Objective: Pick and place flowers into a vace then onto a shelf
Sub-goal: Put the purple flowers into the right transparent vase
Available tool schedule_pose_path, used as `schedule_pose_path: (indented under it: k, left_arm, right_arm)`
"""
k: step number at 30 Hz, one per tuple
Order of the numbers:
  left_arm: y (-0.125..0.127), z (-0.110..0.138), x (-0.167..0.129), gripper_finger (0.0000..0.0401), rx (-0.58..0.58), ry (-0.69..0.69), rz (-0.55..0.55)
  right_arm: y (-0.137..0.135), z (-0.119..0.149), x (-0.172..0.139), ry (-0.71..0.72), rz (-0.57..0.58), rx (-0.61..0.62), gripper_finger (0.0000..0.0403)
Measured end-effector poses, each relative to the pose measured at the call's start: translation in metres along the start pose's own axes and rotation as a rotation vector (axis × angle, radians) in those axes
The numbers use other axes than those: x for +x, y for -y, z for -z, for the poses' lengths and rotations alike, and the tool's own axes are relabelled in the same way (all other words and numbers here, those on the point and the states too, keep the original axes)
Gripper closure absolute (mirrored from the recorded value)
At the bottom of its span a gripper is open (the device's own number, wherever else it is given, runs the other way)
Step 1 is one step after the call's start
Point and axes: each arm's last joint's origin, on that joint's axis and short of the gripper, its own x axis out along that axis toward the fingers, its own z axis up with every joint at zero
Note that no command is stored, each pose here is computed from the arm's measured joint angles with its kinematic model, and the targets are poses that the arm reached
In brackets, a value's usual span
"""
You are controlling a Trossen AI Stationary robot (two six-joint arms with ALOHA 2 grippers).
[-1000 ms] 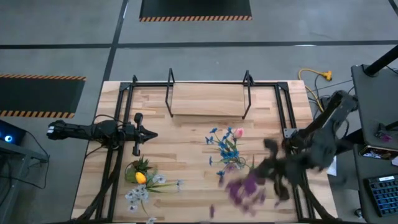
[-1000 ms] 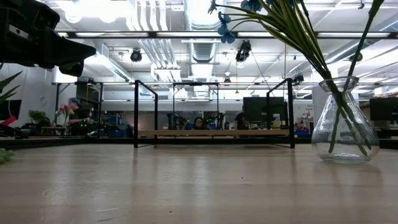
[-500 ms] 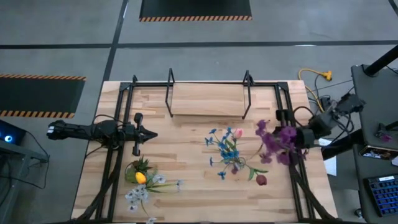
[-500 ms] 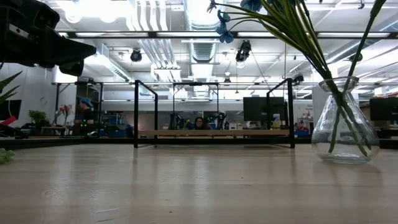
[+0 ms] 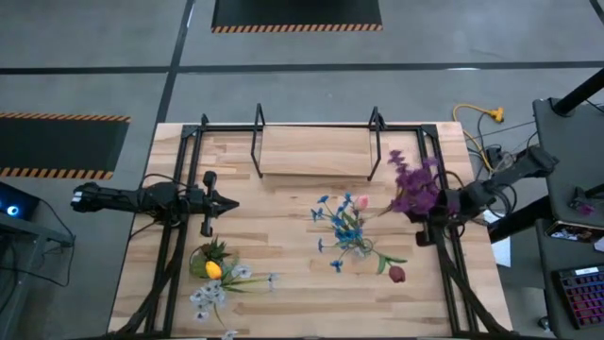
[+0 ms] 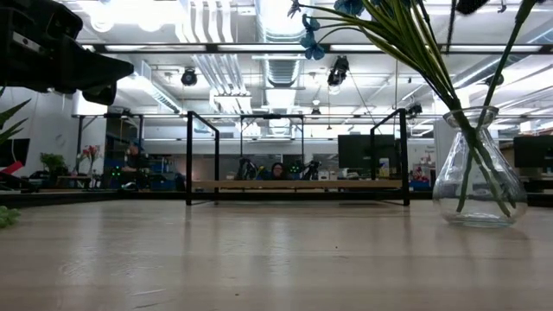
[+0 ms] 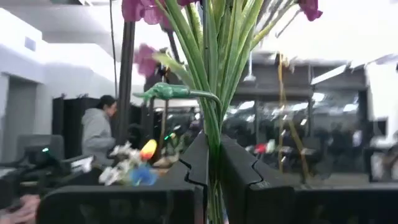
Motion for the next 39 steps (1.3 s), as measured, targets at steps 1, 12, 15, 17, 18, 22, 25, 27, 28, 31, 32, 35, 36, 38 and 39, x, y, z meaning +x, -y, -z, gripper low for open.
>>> schedule_pose_path:
  k: [1, 12, 15, 17, 18, 22, 25, 27, 28, 31, 32, 35, 36, 38, 39]
  left_arm:
    - [0.0, 0.0, 0.0, 0.0401, 0.0, 0.0, 0.0]
    - [0.0, 0.0, 0.0, 0.0401, 0.0, -0.001, 0.0]
    - [0.0, 0.0, 0.0, 0.0401, 0.0, -0.002, 0.0]
    - [0.0, 0.0, 0.0, 0.0401, 0.0, -0.002, 0.0]
    - [0.0, 0.0, 0.0, 0.0401, 0.0, -0.002, 0.0]
    - [0.0, 0.0, 0.0, 0.0401, 0.001, -0.002, 0.0]
    - [0.0, 0.0, 0.0, 0.0401, 0.001, -0.002, 0.0]
    - [0.0, 0.0, 0.0, 0.0401, 0.007, -0.002, 0.0]
    - [0.0, 0.0, 0.0, 0.0401, 0.008, -0.002, 0.0]
    - [0.0, 0.0, 0.0, 0.0401, 0.009, -0.002, 0.0]
    - [0.0, 0.0, 0.0, 0.0401, 0.009, -0.002, 0.0]
    - [0.0, 0.0, 0.0, 0.0401, 0.009, -0.002, 0.0]
    - [0.0, 0.0, 0.0, 0.0401, 0.009, -0.002, -0.001]
    - [0.0, 0.0, 0.0, 0.0401, 0.009, -0.002, 0.0]
    - [0.0, 0.0, 0.0, 0.0401, 0.009, -0.003, 0.0]
  right_arm:
    - [0.0, 0.005, -0.002, -0.011, -0.002, 0.026, 0.039]
    - [-0.008, 0.037, 0.003, -0.078, 0.017, 0.239, 0.039]
    - [-0.011, 0.044, 0.005, -0.069, 0.02, 0.254, 0.039]
    - [-0.011, 0.048, 0.005, -0.057, 0.02, 0.26, 0.039]
    - [-0.012, 0.051, 0.005, -0.058, 0.02, 0.259, 0.039]
    - [-0.015, 0.06, 0.006, -0.08, 0.019, 0.273, 0.039]
    - [-0.019, 0.066, 0.006, -0.099, 0.014, 0.283, 0.039]
    - [-0.02, 0.067, 0.006, -0.098, 0.022, 0.28, 0.039]
    - [-0.021, 0.068, 0.006, -0.104, 0.02, 0.277, 0.039]
    - [-0.024, 0.075, 0.004, -0.144, 0.006, 0.25, 0.039]
    - [-0.025, 0.077, 0.003, -0.156, 0.003, 0.245, 0.039]
    - [-0.026, 0.083, 0.003, -0.184, 0.001, 0.226, 0.039]
    - [-0.027, 0.084, 0.003, -0.193, 0.001, 0.219, 0.039]
    - [-0.028, 0.087, 0.003, -0.208, -0.005, 0.202, 0.039]
    - [-0.029, 0.089, 0.002, -0.215, -0.013, 0.187, 0.039]
